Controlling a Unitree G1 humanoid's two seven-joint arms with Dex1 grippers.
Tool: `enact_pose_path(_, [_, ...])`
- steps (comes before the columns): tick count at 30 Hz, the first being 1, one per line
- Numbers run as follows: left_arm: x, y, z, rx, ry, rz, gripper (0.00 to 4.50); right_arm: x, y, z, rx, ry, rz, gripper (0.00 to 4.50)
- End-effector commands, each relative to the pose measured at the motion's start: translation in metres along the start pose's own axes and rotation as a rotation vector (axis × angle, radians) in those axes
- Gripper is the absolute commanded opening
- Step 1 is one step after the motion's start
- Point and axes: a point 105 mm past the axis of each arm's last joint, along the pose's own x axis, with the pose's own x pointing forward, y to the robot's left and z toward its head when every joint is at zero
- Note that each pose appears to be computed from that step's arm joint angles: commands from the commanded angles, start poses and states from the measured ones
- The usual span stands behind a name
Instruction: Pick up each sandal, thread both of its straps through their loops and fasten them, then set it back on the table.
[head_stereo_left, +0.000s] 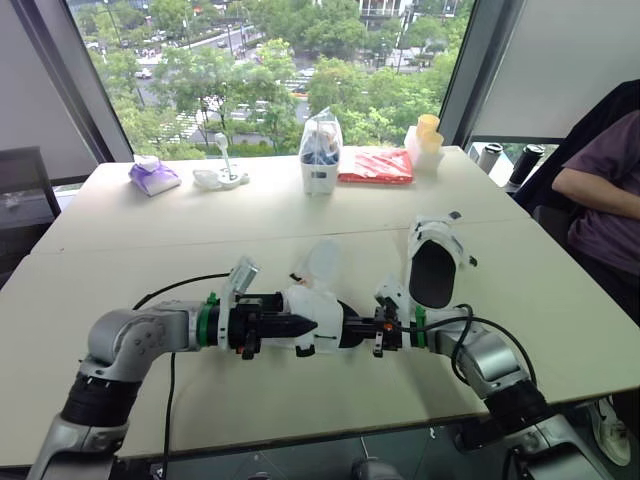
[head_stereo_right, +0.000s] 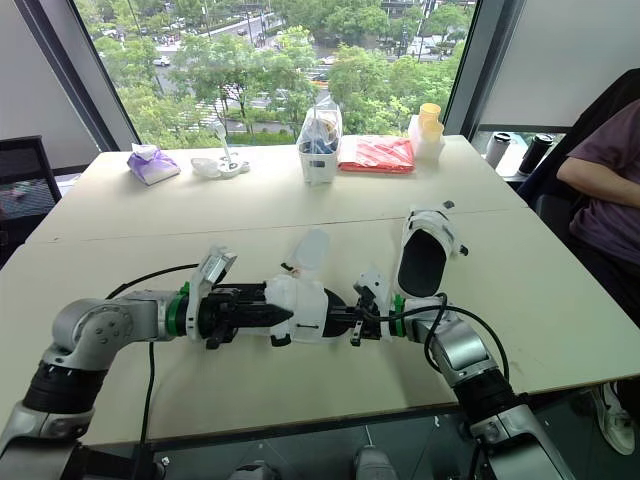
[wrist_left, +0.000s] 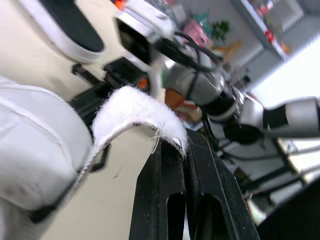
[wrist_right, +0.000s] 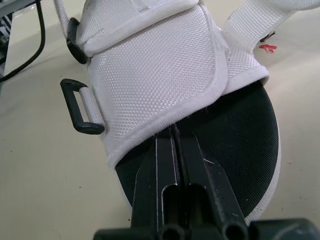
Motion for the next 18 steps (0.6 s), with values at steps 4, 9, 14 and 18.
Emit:
enact_pose_path(4, [-0.006,0.004,0.021,-0.081,-0.113,-0.046,1.33,-0.002,-0.004,-0.037,0.075,0.117,-0.052,0.0])
enact_pose_path(9, [-0.013,0.02,0.046,-0.042,-0.207,0.034,3.35,-0.003,-0.004,-0.039,0.077,0.117,-0.058,0.0])
enact_pose_path(14, [-0.018,0.032,0.072,0.012,-0.26,0.098,3.35,-0.002,-0.004,-0.039,0.075,0.115,-0.062,0.0])
enact_pose_path(18, [-0.019,0.044,0.088,0.033,-0.301,0.153,3.35,-0.001,-0.005,-0.038,0.072,0.113,-0.063,0.0])
